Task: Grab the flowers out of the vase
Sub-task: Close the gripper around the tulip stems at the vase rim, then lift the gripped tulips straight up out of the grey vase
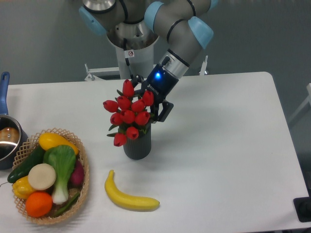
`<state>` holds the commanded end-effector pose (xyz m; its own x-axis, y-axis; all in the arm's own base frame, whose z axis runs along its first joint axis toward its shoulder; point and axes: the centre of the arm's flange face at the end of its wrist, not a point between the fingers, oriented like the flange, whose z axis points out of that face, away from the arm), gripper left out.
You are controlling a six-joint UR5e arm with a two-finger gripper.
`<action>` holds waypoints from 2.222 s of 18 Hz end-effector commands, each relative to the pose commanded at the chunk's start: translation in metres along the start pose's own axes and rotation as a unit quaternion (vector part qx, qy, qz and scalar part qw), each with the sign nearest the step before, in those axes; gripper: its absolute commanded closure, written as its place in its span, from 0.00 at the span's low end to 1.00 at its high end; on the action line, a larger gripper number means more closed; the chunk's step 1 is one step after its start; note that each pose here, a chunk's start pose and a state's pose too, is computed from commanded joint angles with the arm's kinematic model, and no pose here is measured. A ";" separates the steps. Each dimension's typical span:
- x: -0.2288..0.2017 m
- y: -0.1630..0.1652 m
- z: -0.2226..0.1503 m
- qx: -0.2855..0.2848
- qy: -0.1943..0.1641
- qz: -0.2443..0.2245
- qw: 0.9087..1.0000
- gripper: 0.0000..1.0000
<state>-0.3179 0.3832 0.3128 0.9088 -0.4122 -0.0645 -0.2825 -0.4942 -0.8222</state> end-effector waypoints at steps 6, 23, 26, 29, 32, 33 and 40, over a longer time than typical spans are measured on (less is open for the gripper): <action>-0.003 -0.004 0.007 0.011 0.008 -0.001 1.000 0.00; -0.006 -0.013 0.004 0.033 0.005 -0.002 0.999 0.57; -0.011 -0.021 -0.003 0.037 -0.002 -0.012 0.999 0.57; -0.018 -0.033 -0.013 0.044 -0.011 -0.039 0.998 0.57; -0.016 -0.044 -0.020 0.061 -0.016 -0.043 0.997 0.57; -0.016 -0.048 -0.024 0.063 -0.018 -0.044 0.997 0.57; -0.017 -0.095 -0.054 0.087 -0.035 -0.084 0.992 0.57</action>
<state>-0.3232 0.3959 0.4227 0.9595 -0.2774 0.0482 -0.0724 -0.4088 -0.9097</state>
